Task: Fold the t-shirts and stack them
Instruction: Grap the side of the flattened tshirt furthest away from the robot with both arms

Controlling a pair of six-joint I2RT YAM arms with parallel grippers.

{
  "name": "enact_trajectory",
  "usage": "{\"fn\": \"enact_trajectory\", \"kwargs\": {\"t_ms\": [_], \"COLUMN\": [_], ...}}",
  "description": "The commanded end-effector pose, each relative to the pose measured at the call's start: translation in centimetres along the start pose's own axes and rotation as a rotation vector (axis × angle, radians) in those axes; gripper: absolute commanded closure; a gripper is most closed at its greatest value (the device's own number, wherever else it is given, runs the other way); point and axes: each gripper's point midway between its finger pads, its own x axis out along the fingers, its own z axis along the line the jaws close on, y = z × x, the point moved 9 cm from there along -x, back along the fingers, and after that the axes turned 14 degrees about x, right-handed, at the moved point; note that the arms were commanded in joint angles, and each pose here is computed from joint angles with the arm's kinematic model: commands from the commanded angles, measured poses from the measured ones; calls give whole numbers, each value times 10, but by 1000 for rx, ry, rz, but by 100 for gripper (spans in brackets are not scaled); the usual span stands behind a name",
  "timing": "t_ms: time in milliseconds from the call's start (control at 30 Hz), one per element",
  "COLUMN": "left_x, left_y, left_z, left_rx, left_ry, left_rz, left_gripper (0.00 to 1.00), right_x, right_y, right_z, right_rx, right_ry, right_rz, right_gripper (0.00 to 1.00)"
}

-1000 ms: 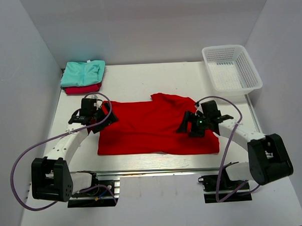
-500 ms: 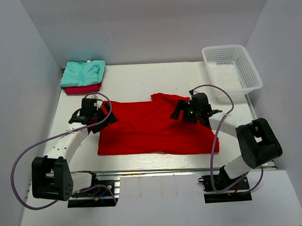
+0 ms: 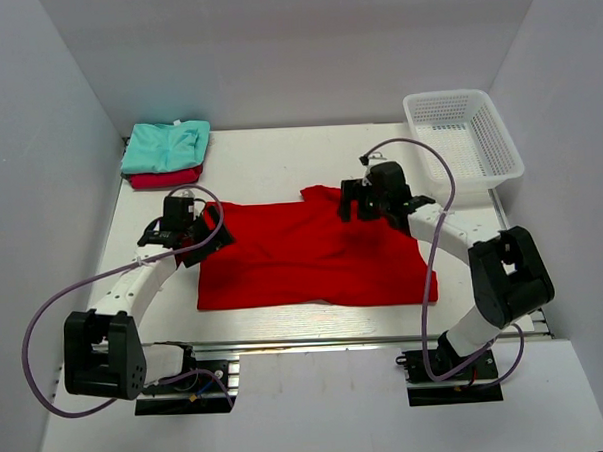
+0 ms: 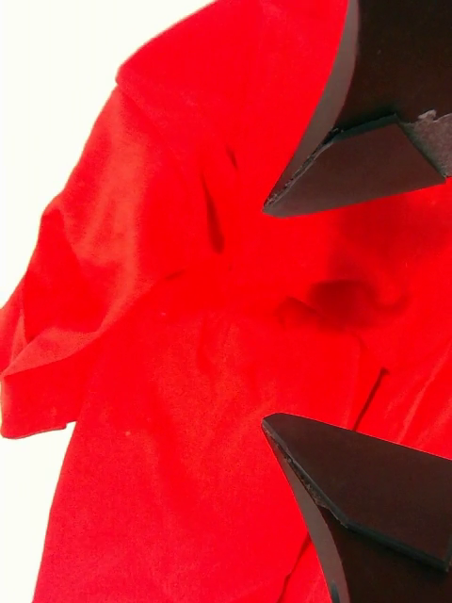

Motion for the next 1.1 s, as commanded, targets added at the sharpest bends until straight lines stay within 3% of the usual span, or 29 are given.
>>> {"fn": "enact_trajectory", "kwargs": {"t_ms": [0,267,400,500,567,600,633,833,967,1067], "left_x": [2,1,6,19,26,33,36,47,54,60], "left_y": [0,1,2,6,3,6,6,-5,-1,1], "left_z": [-1,-1,-3,-3,-4,-3,-3,-7,-4,-3], "left_rx": [13,24,49,48,50,47,47,67,63,61], "left_ry": [8,23,67,84,96,99,97,126,109,105], "left_rz": [5,-13,-26,-13,-22,1,7,-1,27,40], "left_gripper": [0,0,0,0,0,0,0,0,0,0], "right_x": [-2,-7,15,32,56,57,79,109,125,132], "right_y": [-14,-47,-74,-91,-88,-104,-91,-81,-64,-62], "right_z": [3,10,24,39,45,61,57,79,77,71], "right_rx": [-133,-278,-447,-471,-477,-502,-509,-689,-721,-706], "right_ry": [28,54,4,-31,-60,-100,-116,-293,-283,-216], "right_rz": [23,-72,-91,-95,-33,-71,-14,137,187,175], "right_gripper": [10,10,10,10,10,10,10,15,15,27]}}
